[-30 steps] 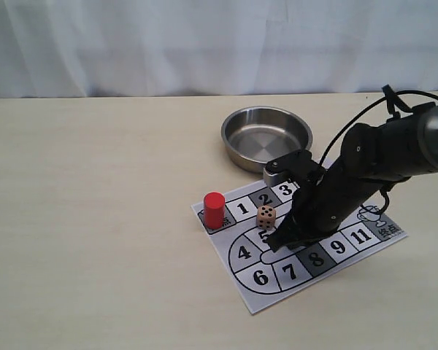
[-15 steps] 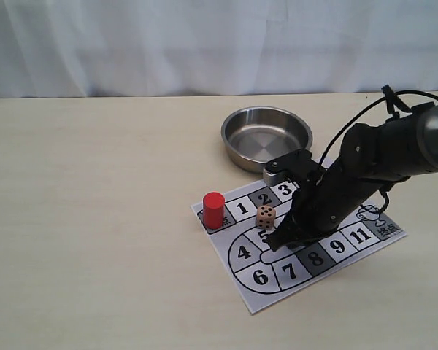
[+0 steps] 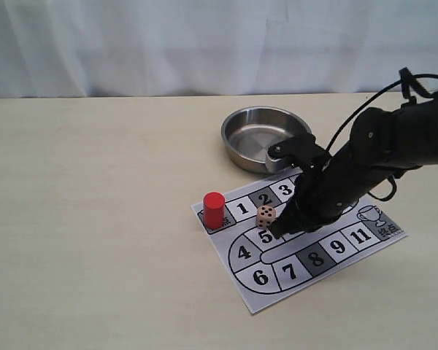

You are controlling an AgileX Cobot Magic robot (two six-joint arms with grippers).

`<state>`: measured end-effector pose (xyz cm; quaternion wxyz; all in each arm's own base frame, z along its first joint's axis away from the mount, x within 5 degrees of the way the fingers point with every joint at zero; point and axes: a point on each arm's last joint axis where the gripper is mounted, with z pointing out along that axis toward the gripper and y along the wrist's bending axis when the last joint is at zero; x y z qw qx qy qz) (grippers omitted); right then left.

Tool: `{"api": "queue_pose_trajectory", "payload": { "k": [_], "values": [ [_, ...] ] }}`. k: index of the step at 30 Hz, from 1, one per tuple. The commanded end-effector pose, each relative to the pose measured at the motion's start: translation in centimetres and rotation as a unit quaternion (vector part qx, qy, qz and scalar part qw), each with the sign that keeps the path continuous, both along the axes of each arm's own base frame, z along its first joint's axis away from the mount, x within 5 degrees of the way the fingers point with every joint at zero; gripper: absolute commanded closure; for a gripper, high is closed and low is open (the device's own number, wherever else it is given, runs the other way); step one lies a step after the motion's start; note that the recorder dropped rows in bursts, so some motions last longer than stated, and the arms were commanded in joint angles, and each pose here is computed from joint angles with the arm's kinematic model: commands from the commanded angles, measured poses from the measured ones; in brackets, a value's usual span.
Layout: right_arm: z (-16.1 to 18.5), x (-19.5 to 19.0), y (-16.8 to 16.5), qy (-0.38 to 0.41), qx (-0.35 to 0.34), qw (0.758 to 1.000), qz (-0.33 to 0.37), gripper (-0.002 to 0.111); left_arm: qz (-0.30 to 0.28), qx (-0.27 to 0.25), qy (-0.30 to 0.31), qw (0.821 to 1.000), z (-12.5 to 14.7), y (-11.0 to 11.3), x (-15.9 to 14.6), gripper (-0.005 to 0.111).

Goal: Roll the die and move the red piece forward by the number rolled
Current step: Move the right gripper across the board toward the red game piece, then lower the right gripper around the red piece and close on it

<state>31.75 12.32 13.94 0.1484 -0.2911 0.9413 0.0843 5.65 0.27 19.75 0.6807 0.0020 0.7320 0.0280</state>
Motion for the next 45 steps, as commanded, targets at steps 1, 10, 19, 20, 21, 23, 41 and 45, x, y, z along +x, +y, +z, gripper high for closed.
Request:
{"api": "queue_pose_trajectory", "payload": {
  "k": [1,10,19,20,21,23,41,45],
  "values": [
    [2.8,0.0,0.1,-0.036,0.014,0.999,0.004,0.089,-0.001,-0.001,-0.009,1.0,0.3,0.0,0.0,0.107],
    [5.8,0.5,3.2,-0.024,0.074,0.997,0.021,0.057,-0.001,-0.001,-0.009,1.0,0.3,0.0,0.0,0.107],
    [6.3,1.2,7.9,-0.127,0.094,0.986,0.048,0.038,-0.001,-0.002,-0.008,1.0,0.3,0.0,0.0,0.107],
    [5.9,1.5,8.2,-0.138,0.094,0.985,0.045,0.037,-0.001,-0.002,-0.008,1.0,0.3,0.0,0.0,0.107],
    [5.6,1.8,8.2,-0.147,0.093,0.984,0.04,0.038,-0.001,-0.002,-0.008,1.0,0.3,0.0,0.0,0.107],
    [4.7,2.3,8.3,-0.153,0.091,0.984,0.032,0.038,-0.001,-0.002,-0.008,1.0,0.3,0.0,0.0,0.107],
    [1.4,2.6,8.8,-0.105,0.098,0.99,0.0,0.038,-0.001,-0.001,-0.008,1.0,0.3,0.0,0.0,0.107],
    [1.1,2.4,9.2,-0.102,0.102,0.99,0.0,0.038,-0.001,-0.001,-0.008,1.0,0.3,0.0,0.0,0.107]
  ]
}}
